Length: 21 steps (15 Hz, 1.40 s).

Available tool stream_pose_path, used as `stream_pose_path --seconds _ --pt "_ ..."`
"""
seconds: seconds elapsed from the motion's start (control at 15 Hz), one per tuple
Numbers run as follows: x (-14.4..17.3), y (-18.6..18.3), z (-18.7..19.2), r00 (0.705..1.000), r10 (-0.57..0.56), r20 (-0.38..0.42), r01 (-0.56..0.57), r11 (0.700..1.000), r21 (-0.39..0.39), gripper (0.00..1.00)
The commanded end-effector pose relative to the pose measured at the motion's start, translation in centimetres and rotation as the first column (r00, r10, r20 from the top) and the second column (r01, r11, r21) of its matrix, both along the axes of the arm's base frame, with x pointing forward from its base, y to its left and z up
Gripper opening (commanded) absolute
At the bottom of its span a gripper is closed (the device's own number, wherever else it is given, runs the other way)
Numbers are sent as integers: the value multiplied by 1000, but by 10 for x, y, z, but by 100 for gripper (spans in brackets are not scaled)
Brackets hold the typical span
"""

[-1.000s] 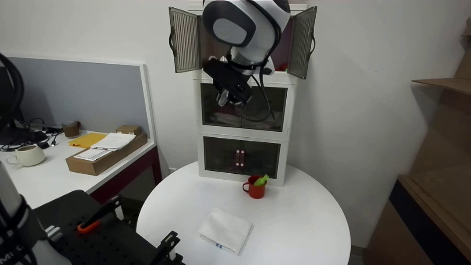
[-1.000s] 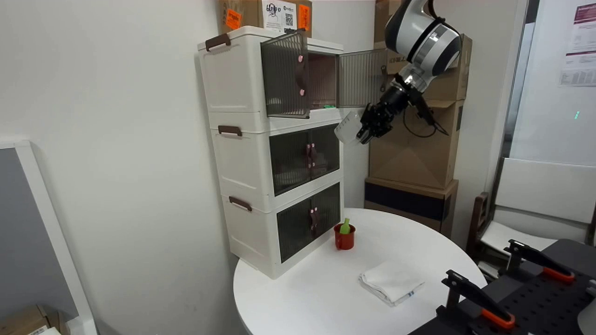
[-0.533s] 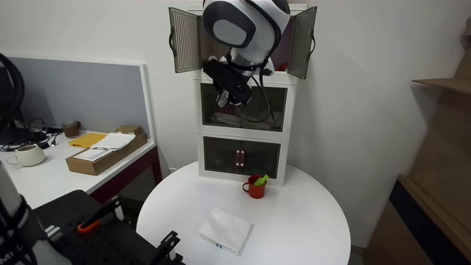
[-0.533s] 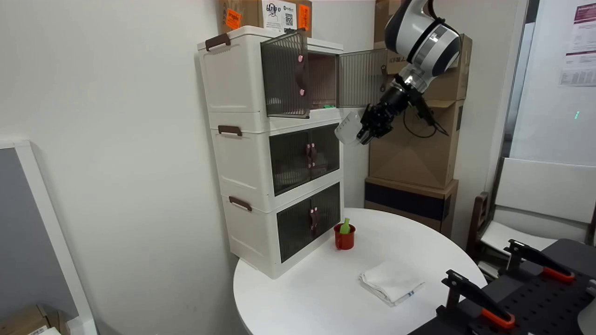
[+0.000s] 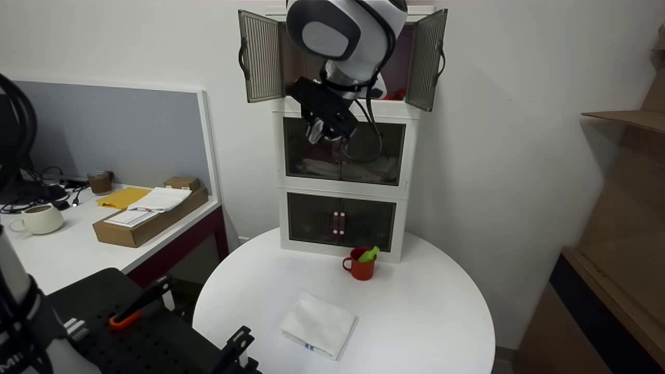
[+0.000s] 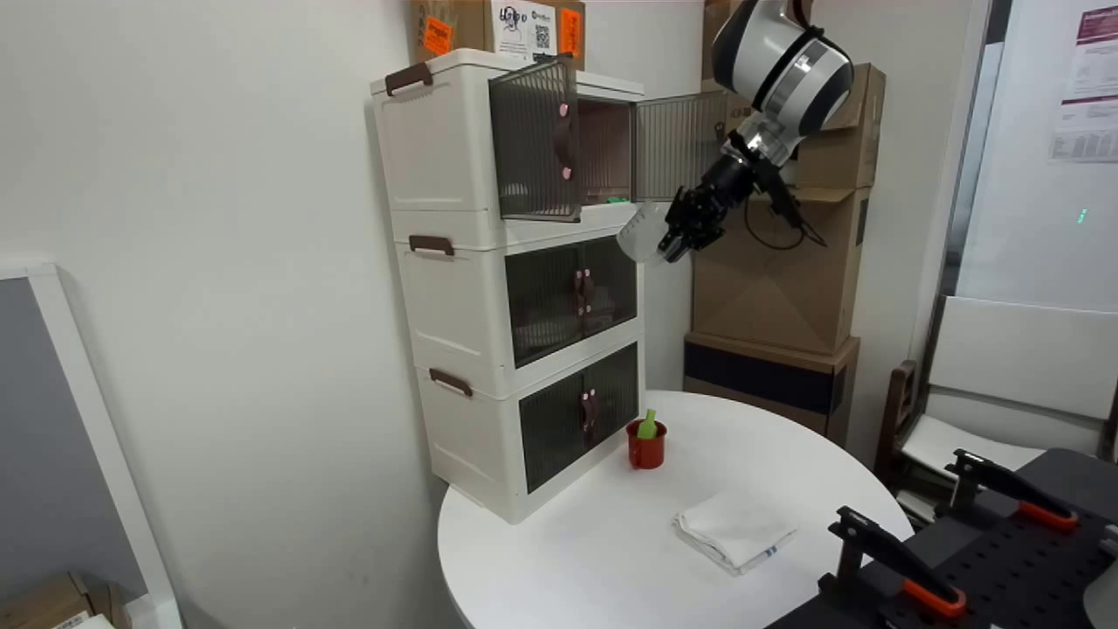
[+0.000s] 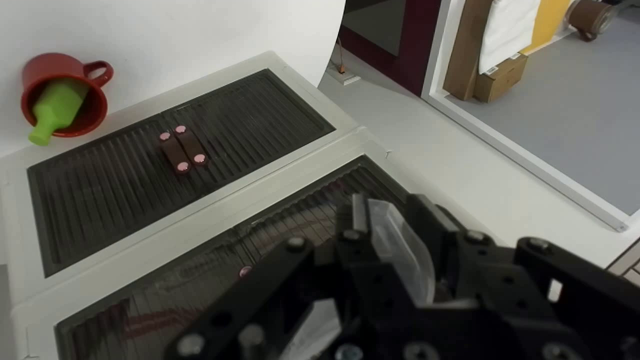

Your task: Place the measuring cup on the top shelf

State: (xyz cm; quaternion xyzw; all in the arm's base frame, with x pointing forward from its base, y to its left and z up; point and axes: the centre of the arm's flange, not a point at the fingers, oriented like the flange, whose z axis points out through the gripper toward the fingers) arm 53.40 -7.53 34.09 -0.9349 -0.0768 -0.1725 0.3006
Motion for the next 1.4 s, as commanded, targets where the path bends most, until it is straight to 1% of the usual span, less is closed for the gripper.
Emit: stream_pose_path --seconds 0.0,0.2,0.4,0.53,0.73,0.93,1.13,1.33 --pt "24 7 25 999 18 36 -18 1000 -1 6" --pt "41 4 49 995 -28 93 27 999 21 6" --pt "53 -5 77 987 -62 149 54 997 62 6" --pt "61 -8 91 981 -82 174 69 994 81 6" --pt "75 -9 107 982 -73 176 56 993 101 6" --pt "93 -5 118 985 -62 161 40 990 136 6" --pt "114 0 128 987 -73 142 42 977 207 6" --pt "136 5 130 986 -117 115 81 957 279 6"
